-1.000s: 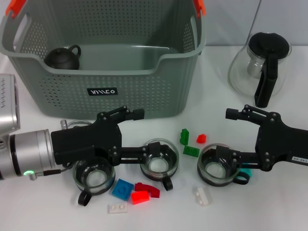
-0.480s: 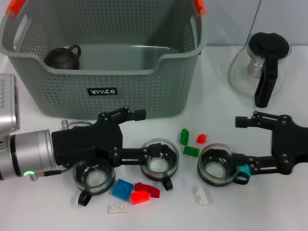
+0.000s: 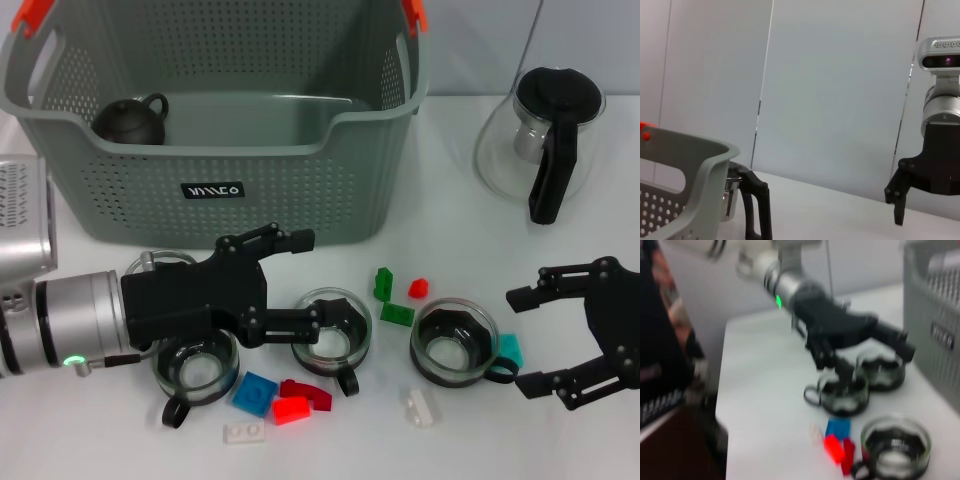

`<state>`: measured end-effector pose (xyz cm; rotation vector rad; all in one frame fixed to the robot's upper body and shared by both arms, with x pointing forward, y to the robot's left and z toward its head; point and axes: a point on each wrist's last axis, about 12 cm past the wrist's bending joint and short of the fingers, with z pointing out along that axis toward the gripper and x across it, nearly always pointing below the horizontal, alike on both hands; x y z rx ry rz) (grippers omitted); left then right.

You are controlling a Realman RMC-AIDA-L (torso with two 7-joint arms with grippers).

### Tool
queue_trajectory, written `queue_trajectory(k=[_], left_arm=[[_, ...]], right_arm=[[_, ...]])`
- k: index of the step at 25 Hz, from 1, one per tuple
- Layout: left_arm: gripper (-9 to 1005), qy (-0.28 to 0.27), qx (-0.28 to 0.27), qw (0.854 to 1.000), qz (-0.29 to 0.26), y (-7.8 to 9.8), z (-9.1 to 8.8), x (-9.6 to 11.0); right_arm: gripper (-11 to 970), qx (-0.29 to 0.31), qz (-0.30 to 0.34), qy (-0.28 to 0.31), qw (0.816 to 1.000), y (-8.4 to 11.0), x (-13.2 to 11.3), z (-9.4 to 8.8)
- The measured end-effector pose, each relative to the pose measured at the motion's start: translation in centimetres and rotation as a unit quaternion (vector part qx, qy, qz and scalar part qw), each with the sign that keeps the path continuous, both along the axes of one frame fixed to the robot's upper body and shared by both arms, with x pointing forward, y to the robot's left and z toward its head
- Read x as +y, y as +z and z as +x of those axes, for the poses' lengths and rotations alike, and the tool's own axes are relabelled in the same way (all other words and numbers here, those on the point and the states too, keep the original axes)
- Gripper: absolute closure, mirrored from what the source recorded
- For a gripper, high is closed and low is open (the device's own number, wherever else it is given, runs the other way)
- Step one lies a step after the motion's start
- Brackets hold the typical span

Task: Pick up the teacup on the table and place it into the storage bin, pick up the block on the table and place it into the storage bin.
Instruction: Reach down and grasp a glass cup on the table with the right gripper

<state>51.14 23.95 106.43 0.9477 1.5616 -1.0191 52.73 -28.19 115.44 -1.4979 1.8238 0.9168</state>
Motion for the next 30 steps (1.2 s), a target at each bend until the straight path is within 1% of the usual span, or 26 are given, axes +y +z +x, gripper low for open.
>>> queue_trajectory(k=[5,10,15,16,17,22,30], left_arm=[[49,0.005,0.004,1.0,-0.002,-0.2,0.0,-0.1],[49,0.007,0.005,1.0,-0.003,-0.4,-0.1,-0.2],[49,0.013,0.007,1.0,-0.001,-0.6,-0.2,0.0],[49,0.014,0.006,1.0,-0.002,-0.6,-0.2,0.0],[49,0.014,0.006,1.0,-0.002,-0.6,-0.2,0.0],[49,0.015,0.007,1.0,-0.004,-0.6,-0.2,0.0],[49,0.014,0.008,1.0,-0.006,-0.8,-0.4,-0.1]], right_arm=[[17,0.022,-0.079,0.011,0.997,0.8,1.6,1.3],[18,0.019,-0.132,0.014,0.991,0.4,3.5,2.6],[18,-0.001,-0.155,0.037,0.987,-0.3,5.6,3.1],[18,-0.007,-0.156,0.049,0.986,-0.6,6.4,3.1],[18,-0.007,-0.156,0.049,0.986,-0.6,6.4,3.1],[18,-0.019,-0.178,0.076,0.981,-1.8,8.4,3.2],[17,-0.029,-0.224,0.089,0.97,-3.0,9.6,3.2]])
